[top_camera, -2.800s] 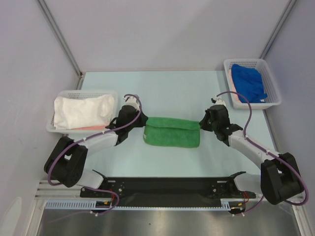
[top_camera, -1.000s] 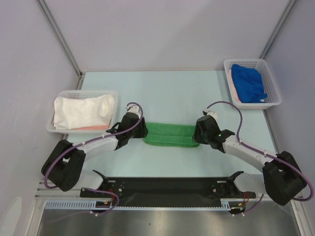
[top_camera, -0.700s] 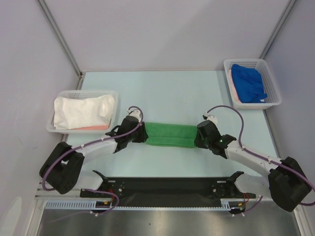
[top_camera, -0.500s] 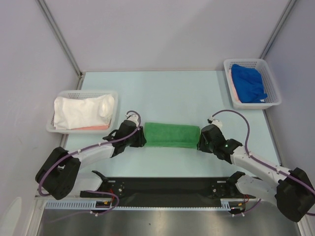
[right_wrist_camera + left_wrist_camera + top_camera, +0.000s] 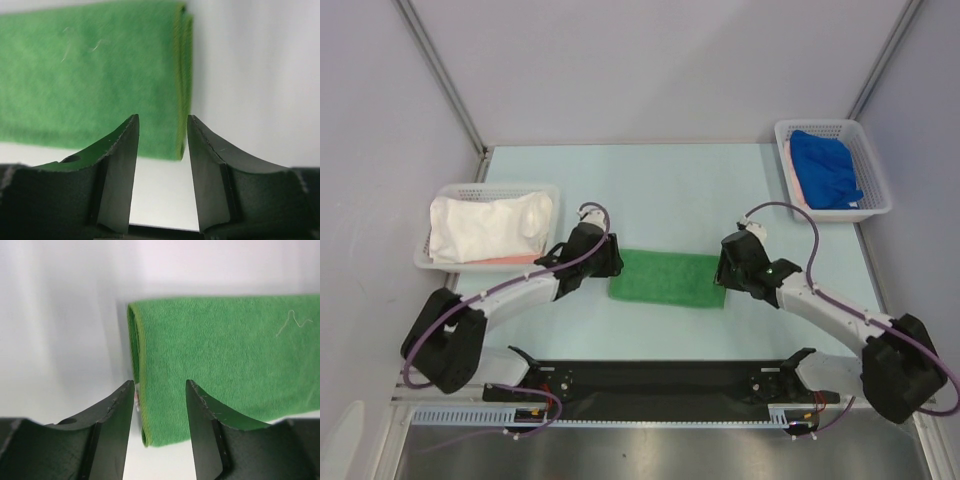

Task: Fold and stack the towels
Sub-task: Fold the towel

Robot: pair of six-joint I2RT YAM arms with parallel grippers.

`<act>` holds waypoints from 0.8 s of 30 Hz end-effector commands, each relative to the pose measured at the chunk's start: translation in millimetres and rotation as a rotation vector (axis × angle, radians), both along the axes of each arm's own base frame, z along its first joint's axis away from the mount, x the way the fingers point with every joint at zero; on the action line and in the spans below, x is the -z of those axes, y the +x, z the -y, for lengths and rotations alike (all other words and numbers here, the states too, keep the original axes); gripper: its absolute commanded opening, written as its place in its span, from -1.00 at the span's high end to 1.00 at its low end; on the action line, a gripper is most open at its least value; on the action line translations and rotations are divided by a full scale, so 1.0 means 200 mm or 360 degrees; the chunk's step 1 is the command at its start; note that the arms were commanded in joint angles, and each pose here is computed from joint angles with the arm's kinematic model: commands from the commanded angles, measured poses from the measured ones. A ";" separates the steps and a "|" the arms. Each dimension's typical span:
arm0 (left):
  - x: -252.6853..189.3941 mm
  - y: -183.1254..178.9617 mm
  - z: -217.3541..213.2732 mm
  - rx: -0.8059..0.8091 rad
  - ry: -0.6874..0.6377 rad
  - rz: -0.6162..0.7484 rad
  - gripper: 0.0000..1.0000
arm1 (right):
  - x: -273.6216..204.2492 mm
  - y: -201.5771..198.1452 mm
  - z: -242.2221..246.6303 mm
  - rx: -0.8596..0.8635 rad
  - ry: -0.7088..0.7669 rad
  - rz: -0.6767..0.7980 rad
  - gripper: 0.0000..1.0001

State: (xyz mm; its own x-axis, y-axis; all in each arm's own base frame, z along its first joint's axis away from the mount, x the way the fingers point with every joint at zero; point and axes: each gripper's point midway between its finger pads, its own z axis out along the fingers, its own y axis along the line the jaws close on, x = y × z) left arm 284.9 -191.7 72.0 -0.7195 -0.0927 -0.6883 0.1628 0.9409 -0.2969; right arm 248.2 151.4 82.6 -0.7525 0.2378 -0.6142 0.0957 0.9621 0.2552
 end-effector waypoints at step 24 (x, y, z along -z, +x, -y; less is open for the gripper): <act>0.27 0.07 0.07 0.0083 -0.0167 -0.0328 -0.28 | 0.26 0.39 0.10 0.0137 -0.0099 -0.0146 0.56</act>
